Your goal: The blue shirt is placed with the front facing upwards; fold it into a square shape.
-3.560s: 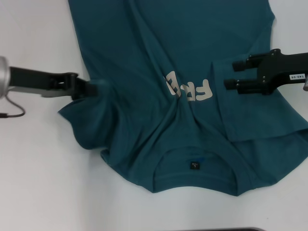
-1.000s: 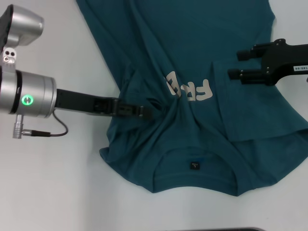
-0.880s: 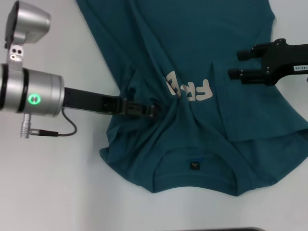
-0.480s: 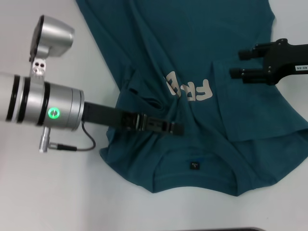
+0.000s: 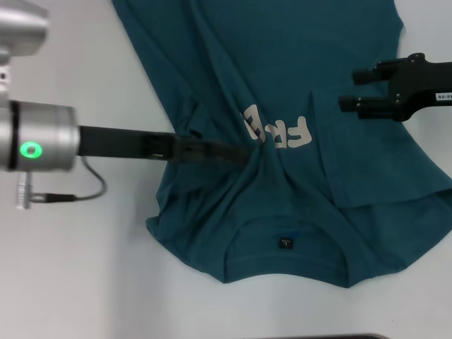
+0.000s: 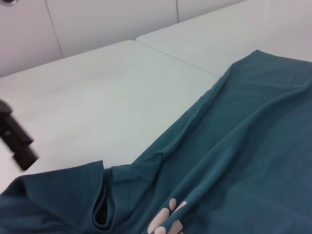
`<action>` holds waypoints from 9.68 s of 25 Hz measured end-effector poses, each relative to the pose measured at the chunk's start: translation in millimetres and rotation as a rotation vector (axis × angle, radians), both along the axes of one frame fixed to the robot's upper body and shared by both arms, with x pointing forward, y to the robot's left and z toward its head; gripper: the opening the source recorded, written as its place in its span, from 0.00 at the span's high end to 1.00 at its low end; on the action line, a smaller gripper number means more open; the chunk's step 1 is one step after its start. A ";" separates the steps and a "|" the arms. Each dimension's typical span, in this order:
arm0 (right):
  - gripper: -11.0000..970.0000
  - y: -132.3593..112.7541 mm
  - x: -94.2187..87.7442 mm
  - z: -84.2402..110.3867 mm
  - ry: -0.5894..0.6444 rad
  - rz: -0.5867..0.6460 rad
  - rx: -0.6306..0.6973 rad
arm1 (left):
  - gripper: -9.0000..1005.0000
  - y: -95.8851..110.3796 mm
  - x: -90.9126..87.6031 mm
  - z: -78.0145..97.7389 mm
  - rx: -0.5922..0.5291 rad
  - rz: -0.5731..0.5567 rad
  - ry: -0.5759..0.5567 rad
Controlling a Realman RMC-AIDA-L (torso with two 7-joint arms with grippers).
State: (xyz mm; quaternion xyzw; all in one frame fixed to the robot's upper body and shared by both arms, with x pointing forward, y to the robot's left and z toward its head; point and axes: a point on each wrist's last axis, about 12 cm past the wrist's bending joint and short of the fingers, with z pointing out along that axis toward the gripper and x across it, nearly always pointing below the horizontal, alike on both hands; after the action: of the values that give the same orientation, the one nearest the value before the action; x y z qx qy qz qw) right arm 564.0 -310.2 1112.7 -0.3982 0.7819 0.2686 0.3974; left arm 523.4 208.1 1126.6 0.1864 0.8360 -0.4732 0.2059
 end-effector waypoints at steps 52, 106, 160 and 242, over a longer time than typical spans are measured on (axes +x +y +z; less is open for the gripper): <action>0.35 -2.5 -0.3 0.2 -0.006 -0.008 0.001 | 0.21 -55.6 -13.9 -37.4 0.039 -0.184 0.092; 0.35 -8.0 -3.1 -0.1 0.008 -0.038 0.022 | 0.22 -6.7 36.2 -34.3 0.249 0.071 -0.167; 0.10 -64.1 -20.6 68.6 0.612 -0.238 0.267 | 0.22 37.6 1.8 4.4 -0.170 -0.043 0.117; 0.10 -90.4 -48.7 30.2 0.709 -0.370 0.179 | 0.96 33.6 -0.8 -35.8 0.395 -0.057 -0.076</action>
State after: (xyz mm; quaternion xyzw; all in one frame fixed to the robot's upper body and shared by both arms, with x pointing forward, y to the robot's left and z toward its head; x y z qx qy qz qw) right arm 515.3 -400.6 1142.9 -0.0976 0.9024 0.3801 0.1780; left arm 522.6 241.7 1090.8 0.2645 0.8985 -0.2985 0.1833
